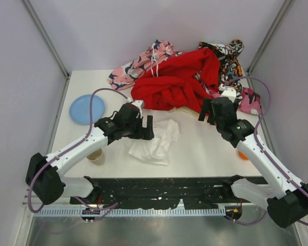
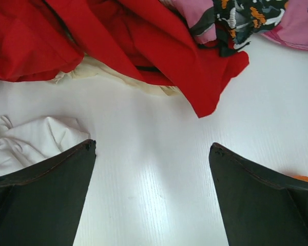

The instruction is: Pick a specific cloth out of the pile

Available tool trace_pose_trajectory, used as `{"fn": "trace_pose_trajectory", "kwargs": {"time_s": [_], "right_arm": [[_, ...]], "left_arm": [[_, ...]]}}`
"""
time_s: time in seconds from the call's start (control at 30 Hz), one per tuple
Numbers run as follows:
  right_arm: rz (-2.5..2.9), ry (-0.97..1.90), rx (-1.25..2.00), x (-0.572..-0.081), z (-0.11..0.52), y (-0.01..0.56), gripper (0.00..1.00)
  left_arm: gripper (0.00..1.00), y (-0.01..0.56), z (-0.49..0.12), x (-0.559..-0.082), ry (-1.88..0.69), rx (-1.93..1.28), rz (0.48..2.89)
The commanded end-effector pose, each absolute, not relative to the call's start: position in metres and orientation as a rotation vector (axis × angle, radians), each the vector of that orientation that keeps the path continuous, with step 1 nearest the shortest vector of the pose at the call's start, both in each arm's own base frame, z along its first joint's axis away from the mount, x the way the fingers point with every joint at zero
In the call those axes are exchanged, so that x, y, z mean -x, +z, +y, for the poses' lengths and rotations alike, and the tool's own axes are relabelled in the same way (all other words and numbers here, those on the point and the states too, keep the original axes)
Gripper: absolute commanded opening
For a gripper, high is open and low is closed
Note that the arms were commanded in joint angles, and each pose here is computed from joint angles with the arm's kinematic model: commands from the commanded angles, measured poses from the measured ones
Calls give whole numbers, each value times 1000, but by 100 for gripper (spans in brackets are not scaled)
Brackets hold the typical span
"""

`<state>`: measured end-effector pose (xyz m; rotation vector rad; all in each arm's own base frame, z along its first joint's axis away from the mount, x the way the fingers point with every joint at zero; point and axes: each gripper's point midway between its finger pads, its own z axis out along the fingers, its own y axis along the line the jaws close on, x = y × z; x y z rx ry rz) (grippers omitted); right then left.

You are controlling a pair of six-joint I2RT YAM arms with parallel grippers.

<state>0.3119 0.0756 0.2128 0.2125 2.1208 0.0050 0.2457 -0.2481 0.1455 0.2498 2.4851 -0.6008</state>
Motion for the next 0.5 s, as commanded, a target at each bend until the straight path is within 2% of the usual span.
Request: {"fn": "trace_pose_trajectory", "kwargs": {"time_s": [0.0,0.1,0.2,0.3,0.47], "right_arm": [[1918,12,-357,-306,53,258,95],[1877,23,-368,-297,47,272,95],[1834,39,-388,-287,41,281,95],[1793,62,-394,-282,39,288,95],[1743,121,-385,-277,42,299,95]], "left_arm": [[100,229,-220,-249,-557,-198,2259],[100,287,-194,-232,-610,-164,2060],[100,321,-156,-218,-583,-59,1892],[100,331,-123,-208,-524,34,1821],[100,326,-101,-205,-436,98,1840]]}}
